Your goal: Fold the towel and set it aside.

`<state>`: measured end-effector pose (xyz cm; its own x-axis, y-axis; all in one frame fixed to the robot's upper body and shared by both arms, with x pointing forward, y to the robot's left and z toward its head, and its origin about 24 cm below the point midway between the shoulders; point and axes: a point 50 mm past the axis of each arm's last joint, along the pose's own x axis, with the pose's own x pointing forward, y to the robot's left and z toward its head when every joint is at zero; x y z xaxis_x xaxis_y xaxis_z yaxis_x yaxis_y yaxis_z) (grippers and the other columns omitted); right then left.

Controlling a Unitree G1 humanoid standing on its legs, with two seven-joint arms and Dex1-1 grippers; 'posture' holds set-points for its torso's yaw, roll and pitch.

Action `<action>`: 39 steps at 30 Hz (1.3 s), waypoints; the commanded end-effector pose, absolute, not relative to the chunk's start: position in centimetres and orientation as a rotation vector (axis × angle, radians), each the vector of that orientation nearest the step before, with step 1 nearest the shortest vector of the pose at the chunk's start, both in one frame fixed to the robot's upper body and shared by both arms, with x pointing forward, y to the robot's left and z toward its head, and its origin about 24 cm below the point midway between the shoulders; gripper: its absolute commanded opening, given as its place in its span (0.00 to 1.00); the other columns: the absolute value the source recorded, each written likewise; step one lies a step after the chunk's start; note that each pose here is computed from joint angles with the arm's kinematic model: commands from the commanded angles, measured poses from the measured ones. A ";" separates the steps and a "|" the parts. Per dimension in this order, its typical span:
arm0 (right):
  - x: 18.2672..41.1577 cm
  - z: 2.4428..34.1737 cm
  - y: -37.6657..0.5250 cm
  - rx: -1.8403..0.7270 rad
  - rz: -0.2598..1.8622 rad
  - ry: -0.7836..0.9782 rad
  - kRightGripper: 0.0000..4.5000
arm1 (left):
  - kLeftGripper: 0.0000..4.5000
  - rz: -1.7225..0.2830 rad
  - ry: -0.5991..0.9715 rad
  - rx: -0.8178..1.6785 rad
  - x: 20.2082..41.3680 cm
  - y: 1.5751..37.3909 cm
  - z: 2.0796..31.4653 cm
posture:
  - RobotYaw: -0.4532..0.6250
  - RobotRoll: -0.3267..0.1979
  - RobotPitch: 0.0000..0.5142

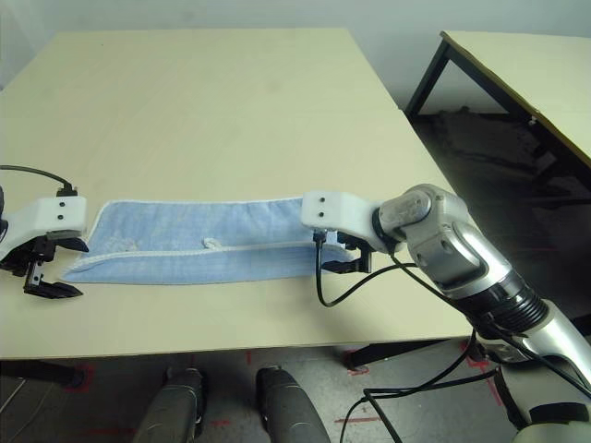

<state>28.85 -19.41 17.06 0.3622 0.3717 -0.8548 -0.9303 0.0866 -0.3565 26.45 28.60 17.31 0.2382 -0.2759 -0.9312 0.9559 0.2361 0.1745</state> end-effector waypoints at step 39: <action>29.4 22.5 -22.7 -0.966 1.111 0.629 0.00 | 0.01 -0.867 0.855 0.810 26.6 35.1 24.4 | 0.44 0.62 0.30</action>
